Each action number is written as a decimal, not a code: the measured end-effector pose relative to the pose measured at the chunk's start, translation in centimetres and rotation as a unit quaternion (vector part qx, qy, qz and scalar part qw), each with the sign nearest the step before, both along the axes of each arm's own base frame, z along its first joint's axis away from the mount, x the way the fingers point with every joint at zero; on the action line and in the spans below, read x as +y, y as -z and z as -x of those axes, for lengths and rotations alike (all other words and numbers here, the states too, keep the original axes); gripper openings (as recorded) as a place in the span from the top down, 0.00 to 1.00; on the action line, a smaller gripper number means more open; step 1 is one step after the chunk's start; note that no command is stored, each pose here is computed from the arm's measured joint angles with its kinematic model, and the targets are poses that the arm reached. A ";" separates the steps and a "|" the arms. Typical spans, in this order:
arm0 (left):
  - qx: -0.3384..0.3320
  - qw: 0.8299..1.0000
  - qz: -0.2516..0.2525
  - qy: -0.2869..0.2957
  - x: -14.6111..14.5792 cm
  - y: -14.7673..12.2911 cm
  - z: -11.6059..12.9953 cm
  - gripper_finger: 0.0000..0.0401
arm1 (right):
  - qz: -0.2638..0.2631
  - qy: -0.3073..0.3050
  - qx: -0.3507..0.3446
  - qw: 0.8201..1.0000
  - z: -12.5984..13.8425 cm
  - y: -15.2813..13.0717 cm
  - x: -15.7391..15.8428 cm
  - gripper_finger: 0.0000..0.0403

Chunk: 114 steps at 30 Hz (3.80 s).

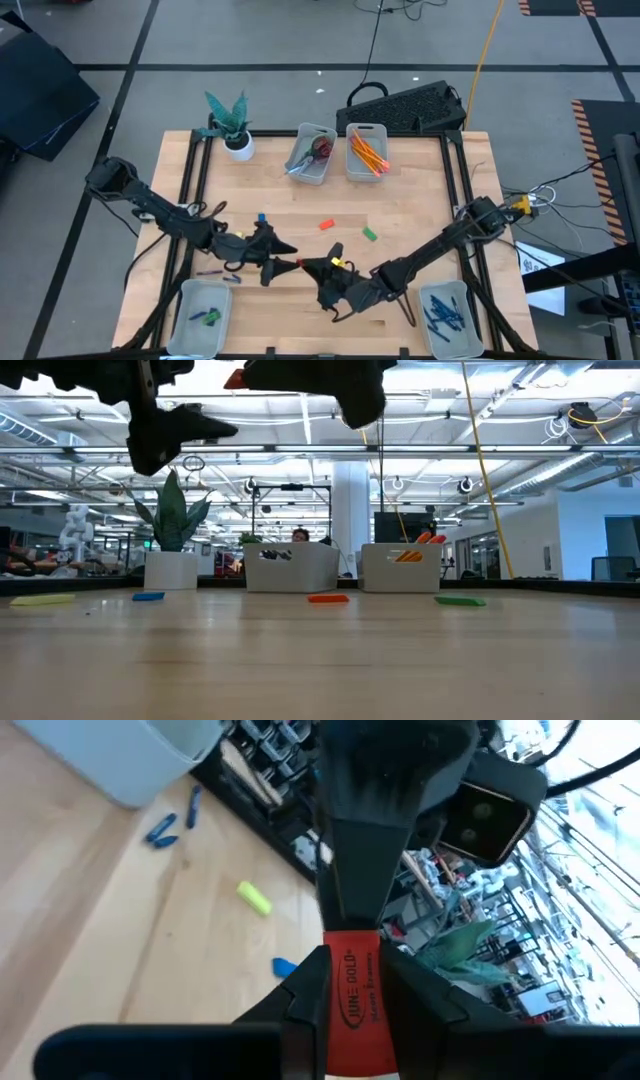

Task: Sort crayons/erasers/pens/pencils in bins
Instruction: Put the red eraser into the bottom left bin, then put the green eraser into the bottom left bin

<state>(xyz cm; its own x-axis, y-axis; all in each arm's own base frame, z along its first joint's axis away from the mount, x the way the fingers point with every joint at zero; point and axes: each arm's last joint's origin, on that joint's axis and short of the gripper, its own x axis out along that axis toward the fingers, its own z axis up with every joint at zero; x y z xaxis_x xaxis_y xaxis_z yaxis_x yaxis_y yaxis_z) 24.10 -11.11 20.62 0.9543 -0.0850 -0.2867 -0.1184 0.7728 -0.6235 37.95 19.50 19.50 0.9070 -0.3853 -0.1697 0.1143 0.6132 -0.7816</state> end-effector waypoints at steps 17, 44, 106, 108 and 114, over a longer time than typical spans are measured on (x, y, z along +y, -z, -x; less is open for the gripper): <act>-0.047 0.997 -0.060 0.003 0.3 -0.8 -0.4 0.72 | -0.028 -0.015 -0.020 0.999 -1.6 -0.6 -2.6 0.83; 0.457 0.885 0.077 0.053 -5.7 -8.9 4.5 0.95 | -0.134 -0.041 -0.005 0.990 5.4 -2.7 0.5 0.32; 0.058 0.918 -0.336 -0.201 -2.9 -0.7 2.5 0.28 | -0.383 0.244 -0.035 0.890 14.2 8.9 -8.5 0.42; 0.049 0.917 -0.342 -0.201 -2.4 -0.2 2.3 0.29 | -0.404 0.244 -0.060 0.880 15.2 9.7 -8.6 0.42; 0.056 0.918 -0.338 -0.200 -0.9 1.5 2.4 0.33 | -0.410 0.248 -0.102 0.872 15.9 11.2 -10.0 0.42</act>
